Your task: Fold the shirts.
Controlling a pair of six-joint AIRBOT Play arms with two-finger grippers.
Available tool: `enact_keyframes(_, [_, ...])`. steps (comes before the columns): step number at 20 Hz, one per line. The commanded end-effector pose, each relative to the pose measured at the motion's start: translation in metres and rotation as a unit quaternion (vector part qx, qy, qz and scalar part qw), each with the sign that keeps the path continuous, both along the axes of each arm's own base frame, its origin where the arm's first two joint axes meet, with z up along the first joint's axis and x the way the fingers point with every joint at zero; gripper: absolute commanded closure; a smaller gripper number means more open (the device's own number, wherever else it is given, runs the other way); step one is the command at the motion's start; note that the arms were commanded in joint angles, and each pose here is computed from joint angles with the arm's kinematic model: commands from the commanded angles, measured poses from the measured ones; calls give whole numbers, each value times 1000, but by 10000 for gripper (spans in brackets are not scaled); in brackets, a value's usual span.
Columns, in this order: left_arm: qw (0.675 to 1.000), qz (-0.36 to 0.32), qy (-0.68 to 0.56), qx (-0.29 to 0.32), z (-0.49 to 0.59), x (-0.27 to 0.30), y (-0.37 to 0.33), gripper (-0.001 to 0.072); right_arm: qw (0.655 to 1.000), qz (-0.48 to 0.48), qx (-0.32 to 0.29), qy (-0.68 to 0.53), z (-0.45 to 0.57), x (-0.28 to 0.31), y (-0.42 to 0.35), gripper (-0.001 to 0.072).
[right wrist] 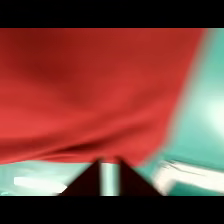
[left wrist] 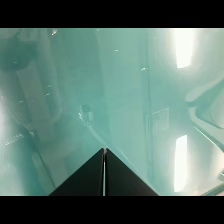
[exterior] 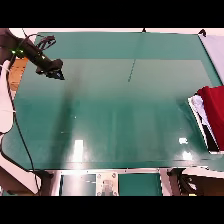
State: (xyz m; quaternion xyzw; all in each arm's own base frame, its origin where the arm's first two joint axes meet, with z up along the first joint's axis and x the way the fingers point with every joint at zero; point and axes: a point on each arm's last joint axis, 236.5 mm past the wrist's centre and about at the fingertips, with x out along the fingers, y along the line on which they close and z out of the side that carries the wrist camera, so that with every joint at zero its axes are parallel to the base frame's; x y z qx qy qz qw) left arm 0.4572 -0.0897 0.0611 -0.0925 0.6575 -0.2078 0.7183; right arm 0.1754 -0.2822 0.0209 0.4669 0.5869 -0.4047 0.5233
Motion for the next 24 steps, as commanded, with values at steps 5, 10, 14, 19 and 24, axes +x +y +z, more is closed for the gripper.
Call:
enact_keyframes(5, [999, -42, -21, 16, 36, -36, -32, 685, 935, 245, -71, -246, 76, 186, 89, 702])
enact_keyframes(10, [999, -44, -7, 18, 22, -113, -54, 685, 874, 418, -34, -247, 34, 166, 233, 702])
enact_keyframes(14, [1000, -10, -2, 14, -11, -187, -46, 685, 839, 490, 15, -237, -29, 95, 323, 701])
enact_keyframes(19, [1000, -11, 7, 14, -18, -212, -43, 684, 806, 541, 47, -238, -36, 68, 366, 700])
enact_keyframes(24, [1000, -10, 5, 0, -15, -211, -49, 684, 803, 545, 55, -235, -36, 64, 371, 701])
